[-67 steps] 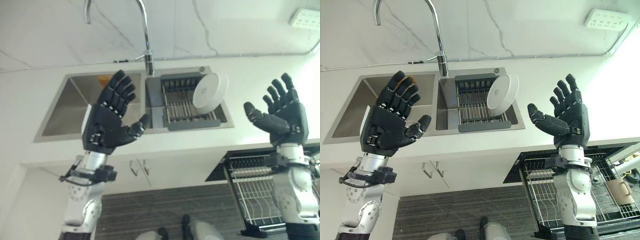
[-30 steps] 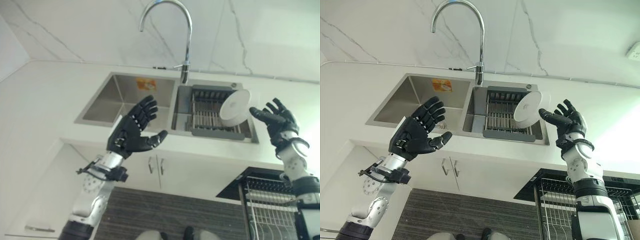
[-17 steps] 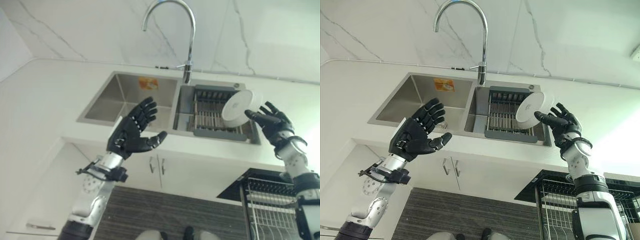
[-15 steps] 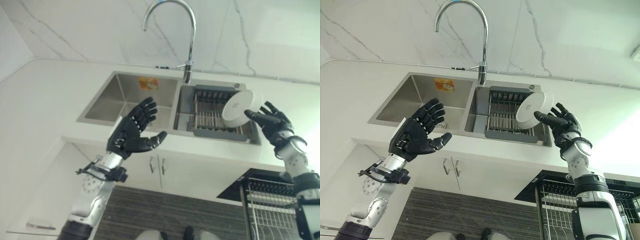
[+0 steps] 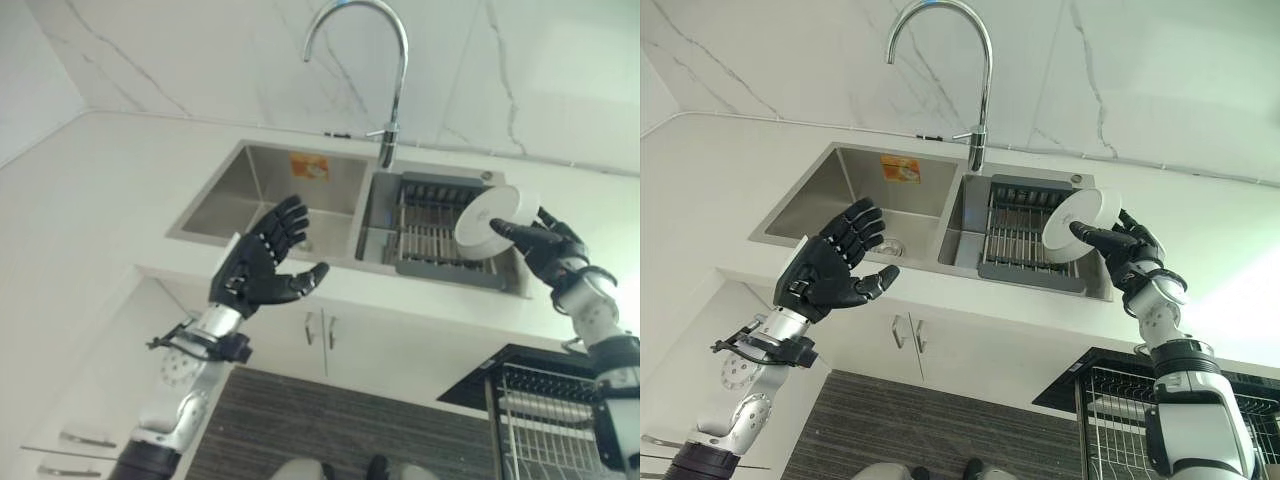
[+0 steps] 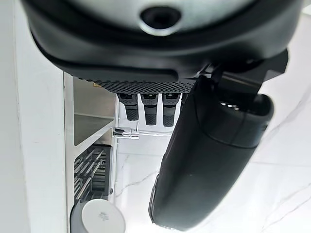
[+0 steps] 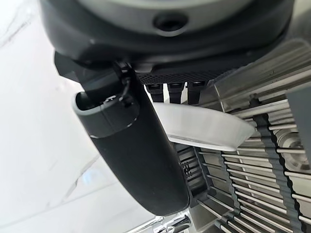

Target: Place the dishes in the dishwasher.

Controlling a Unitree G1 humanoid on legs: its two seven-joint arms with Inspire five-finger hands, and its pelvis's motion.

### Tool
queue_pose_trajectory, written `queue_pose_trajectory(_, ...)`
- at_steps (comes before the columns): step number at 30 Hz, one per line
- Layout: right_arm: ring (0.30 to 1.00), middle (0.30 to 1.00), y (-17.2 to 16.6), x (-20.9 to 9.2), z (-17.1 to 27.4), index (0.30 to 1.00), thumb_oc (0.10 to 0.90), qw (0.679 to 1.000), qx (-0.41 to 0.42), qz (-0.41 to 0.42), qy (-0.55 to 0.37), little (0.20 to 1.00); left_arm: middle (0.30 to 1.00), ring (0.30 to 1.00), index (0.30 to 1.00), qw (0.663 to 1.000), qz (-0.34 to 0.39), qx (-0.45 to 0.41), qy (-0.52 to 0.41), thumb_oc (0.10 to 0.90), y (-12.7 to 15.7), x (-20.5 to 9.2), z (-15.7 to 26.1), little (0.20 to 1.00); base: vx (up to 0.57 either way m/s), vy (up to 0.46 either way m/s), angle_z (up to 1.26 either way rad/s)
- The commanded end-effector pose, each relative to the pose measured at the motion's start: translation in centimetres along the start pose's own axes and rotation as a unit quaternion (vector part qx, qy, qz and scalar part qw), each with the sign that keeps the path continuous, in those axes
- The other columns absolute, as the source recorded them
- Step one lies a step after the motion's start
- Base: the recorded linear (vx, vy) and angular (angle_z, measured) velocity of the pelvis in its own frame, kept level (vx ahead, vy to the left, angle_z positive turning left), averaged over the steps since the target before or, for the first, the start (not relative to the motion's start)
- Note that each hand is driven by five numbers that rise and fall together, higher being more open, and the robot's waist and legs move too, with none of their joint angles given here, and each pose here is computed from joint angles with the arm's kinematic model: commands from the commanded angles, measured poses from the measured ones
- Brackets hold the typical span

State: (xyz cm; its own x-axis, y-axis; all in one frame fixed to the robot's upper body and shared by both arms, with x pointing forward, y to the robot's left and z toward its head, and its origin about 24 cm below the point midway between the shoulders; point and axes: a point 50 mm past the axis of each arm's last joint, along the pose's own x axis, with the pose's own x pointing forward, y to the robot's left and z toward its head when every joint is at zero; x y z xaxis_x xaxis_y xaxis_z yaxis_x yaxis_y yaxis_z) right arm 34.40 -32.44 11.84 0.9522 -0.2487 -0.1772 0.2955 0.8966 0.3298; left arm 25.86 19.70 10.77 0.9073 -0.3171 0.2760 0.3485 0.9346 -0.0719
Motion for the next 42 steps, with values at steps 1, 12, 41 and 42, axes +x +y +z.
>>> queue_pose_trajectory(1,0.900,0.900,1.4,0.3,6.7,0.900,0.800,0.995,-0.003,0.024,-0.101,0.900,0.900,0.900,0.900,0.995,-0.040,0.014,-0.094,0.800,-1.2,1.4,3.6,0.900,0.03,-0.016,0.03)
queue_pose_trajectory(12,0.521,0.521,1.5,0.5,6.3,0.521,0.547,0.995,-0.013,0.013,-0.094,0.521,0.900,0.900,0.900,0.996,-0.036,0.013,-0.084,0.800,-0.9,1.0,3.4,0.900,0.04,-0.027,0.10)
queue_pose_trajectory(41,0.300,0.300,6.4,-4.0,12.2,0.300,0.400,0.926,-0.007,0.048,-0.374,0.300,0.900,0.900,0.900,0.994,-0.035,0.025,-0.100,0.800,-1.1,-0.4,3.4,0.900,-0.01,0.027,0.01)
queue_pose_trajectory(42,0.300,0.300,7.3,-4.9,12.5,0.300,0.400,0.917,0.003,0.063,-0.394,0.300,0.900,0.900,0.900,0.993,-0.037,0.028,-0.106,0.800,-1.2,-0.4,3.6,0.900,-0.06,0.152,-0.18)
